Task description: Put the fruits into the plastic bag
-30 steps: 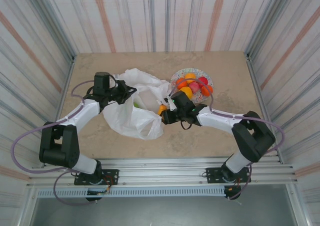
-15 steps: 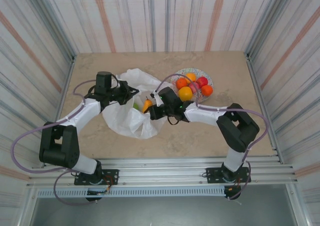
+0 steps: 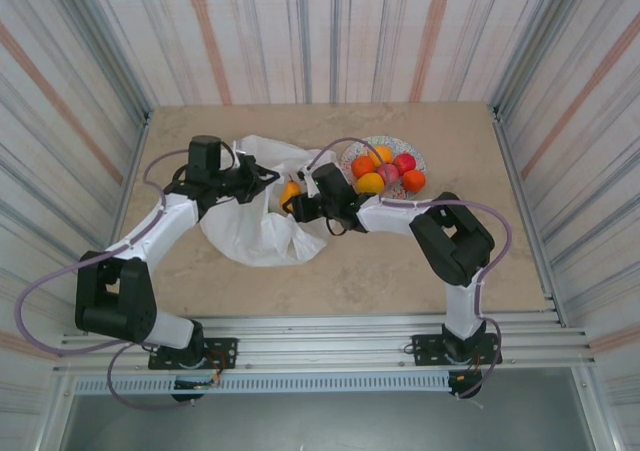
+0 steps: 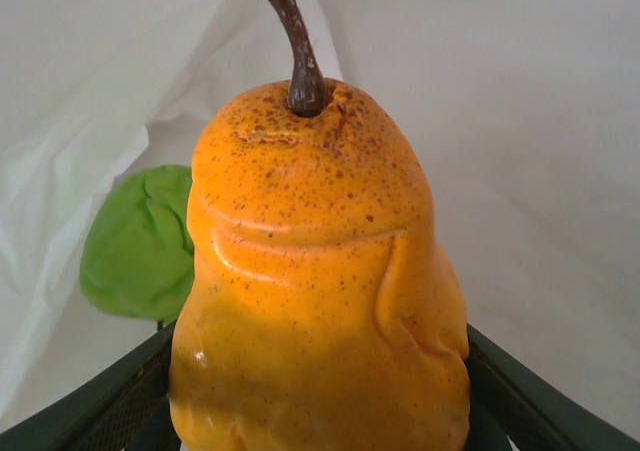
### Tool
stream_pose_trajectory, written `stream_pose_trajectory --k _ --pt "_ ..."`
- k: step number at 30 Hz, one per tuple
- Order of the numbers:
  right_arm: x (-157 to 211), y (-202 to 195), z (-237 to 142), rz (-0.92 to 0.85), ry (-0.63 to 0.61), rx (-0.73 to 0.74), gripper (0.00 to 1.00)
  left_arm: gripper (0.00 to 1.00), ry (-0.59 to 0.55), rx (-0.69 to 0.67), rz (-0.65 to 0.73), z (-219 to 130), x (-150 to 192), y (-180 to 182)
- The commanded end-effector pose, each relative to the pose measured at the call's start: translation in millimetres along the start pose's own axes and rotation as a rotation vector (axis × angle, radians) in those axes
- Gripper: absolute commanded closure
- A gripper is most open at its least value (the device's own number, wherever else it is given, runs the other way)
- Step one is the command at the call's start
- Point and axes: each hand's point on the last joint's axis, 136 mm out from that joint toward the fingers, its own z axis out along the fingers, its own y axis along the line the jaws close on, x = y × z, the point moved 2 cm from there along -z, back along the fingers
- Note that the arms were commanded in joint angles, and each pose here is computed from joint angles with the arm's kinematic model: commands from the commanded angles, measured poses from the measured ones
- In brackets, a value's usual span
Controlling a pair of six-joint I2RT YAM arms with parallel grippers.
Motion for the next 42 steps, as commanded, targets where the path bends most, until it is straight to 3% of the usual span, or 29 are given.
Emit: stream_pose_trajectory --k 1,11,20,29,38,42 --pt "-21 9 0 0.014 -0.065 -0.065 0.34 1.00 0.043 0.009 0.087 1 2 -8" --pt "-23 -22 -38 0.091 -0.075 0.041 0.34 1.00 0.042 0.004 0.246 2 0 -5" --pt "-26 -31 -40 0.129 -0.066 0.147 0.34 1.00 0.064 0.021 0.334 9 2 0" --pt "-2 0 -7 0.092 0.001 0.071 0.33 1.00 0.073 0.029 0.276 9 2 -6" --pt "-17 8 6 0.071 -0.097 0.001 0.32 1.00 0.085 0.114 0.171 0 8 -38" --pt "-29 -3 9 0.100 -0.144 0.073 0.30 1.00 0.088 0.097 0.148 0 9 -34"
